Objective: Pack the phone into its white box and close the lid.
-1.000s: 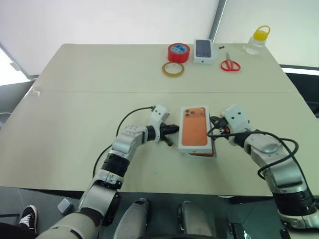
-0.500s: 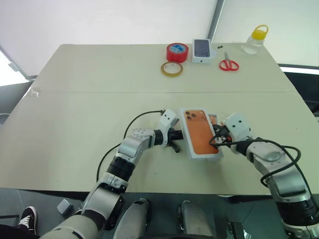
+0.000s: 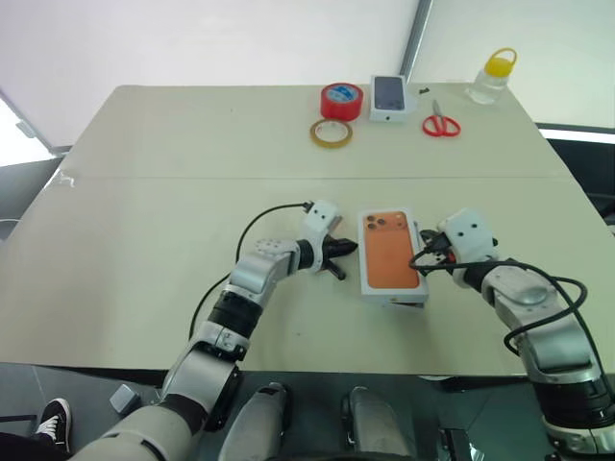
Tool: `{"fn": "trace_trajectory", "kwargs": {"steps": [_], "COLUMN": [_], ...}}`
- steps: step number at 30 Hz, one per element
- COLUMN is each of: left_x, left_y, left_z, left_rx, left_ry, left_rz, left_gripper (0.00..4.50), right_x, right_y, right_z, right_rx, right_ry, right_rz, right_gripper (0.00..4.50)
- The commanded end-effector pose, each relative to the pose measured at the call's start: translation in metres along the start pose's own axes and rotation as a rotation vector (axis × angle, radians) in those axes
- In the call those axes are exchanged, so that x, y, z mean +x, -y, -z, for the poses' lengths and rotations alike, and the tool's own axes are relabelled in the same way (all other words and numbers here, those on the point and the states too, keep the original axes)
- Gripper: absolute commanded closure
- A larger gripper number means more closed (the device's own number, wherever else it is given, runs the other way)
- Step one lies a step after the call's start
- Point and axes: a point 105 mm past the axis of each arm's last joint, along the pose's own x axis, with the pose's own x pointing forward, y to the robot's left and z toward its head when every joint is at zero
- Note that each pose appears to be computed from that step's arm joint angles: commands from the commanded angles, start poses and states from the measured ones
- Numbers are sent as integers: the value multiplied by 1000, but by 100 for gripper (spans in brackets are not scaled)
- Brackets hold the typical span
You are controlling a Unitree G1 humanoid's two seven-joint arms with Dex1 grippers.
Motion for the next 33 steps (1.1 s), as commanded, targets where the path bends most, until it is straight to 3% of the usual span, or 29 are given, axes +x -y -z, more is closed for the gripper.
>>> {"fn": "trace_trajectory", "kwargs": {"steps": [1, 9, 15, 33], "left_x": [5, 10, 14, 27], "left_y": [2, 13, 12, 19], "left_z": [-12, -2, -11, -25], "left_rx": [25, 26, 25, 61], "left_ry": [19, 1, 29, 71], "left_rz": [-12, 35, 19, 29], "left_gripper": [450, 450, 450, 450], "right_x": [-3, -5, -6, -9], "right_y": [12, 10, -2, 25], "right_z": [-7, -12, -8, 14], "right_rx": [-16, 13, 18, -63], "right_ry": [32, 59, 50, -69], "right_rz": [54, 40, -21, 116], "right_gripper": [447, 447, 447, 447]}}
